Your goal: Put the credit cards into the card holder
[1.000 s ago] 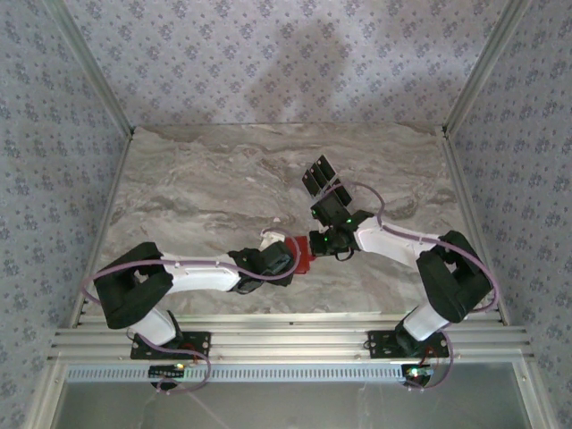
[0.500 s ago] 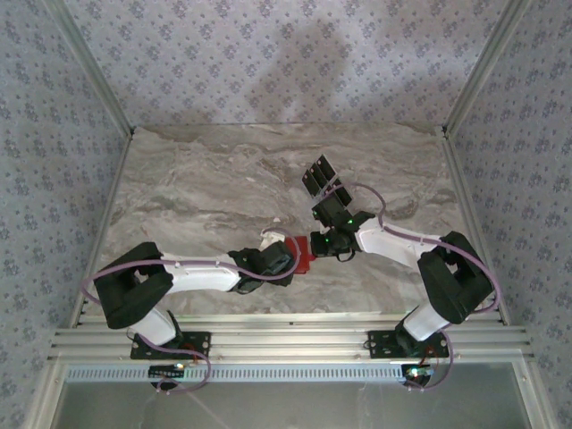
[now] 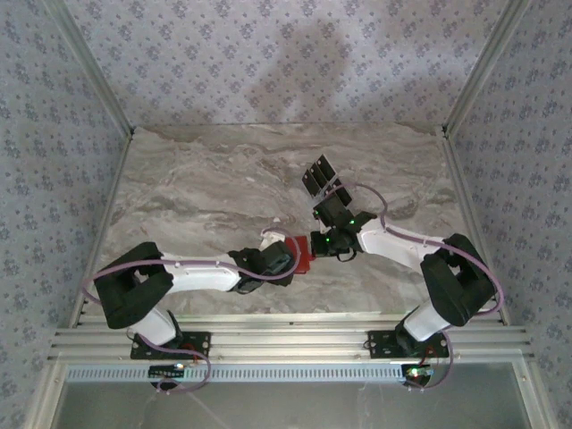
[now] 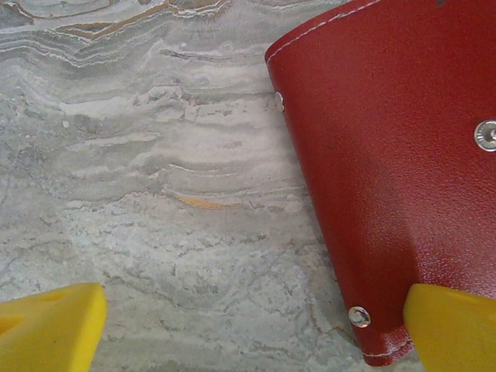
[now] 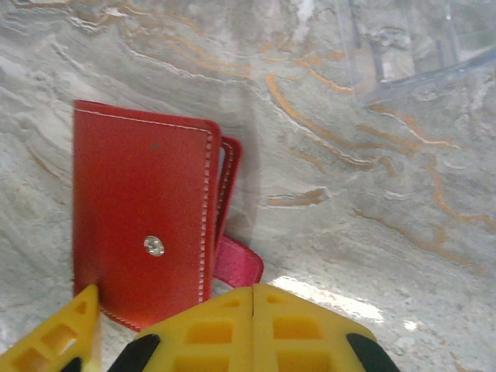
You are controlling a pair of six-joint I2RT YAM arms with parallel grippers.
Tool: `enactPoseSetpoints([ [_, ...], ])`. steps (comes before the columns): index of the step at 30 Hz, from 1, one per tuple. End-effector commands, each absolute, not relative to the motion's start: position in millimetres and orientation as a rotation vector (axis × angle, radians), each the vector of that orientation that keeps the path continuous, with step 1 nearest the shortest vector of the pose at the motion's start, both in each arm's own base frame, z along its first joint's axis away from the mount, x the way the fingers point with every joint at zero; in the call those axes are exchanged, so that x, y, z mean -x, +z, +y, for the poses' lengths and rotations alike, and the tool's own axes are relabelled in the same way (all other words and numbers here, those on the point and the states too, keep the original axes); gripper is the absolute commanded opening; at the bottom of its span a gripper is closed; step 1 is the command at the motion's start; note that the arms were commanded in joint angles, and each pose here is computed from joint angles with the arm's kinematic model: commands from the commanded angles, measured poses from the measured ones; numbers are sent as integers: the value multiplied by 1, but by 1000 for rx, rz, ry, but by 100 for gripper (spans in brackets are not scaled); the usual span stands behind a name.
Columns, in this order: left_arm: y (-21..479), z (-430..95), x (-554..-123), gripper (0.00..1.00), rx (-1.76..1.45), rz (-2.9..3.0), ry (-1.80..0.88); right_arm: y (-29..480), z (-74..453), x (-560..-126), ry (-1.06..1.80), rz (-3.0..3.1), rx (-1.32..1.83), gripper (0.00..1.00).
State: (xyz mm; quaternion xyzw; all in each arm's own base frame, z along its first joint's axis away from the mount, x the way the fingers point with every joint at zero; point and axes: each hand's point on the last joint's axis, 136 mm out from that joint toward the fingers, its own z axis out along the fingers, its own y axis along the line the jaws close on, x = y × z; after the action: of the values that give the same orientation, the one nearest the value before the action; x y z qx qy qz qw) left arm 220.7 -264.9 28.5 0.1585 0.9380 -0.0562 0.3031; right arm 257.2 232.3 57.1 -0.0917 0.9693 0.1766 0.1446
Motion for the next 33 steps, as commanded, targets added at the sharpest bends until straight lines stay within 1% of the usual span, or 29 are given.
enactPoseSetpoints([
  [1,11,-251,-214,99,-463,2531,-43,76,250,-264,625,2758,237,0],
  [11,9,-253,-213,99,-469,2536,-56,55,278,-266,657,2792,250,0],
  [15,9,-253,-212,99,-470,2536,-58,50,279,-270,639,2793,235,0],
  [25,8,-253,-212,99,-470,2537,-62,58,279,-277,635,2771,229,0],
  [33,7,-253,-212,99,-471,2539,-60,48,280,-280,622,2787,219,0],
])
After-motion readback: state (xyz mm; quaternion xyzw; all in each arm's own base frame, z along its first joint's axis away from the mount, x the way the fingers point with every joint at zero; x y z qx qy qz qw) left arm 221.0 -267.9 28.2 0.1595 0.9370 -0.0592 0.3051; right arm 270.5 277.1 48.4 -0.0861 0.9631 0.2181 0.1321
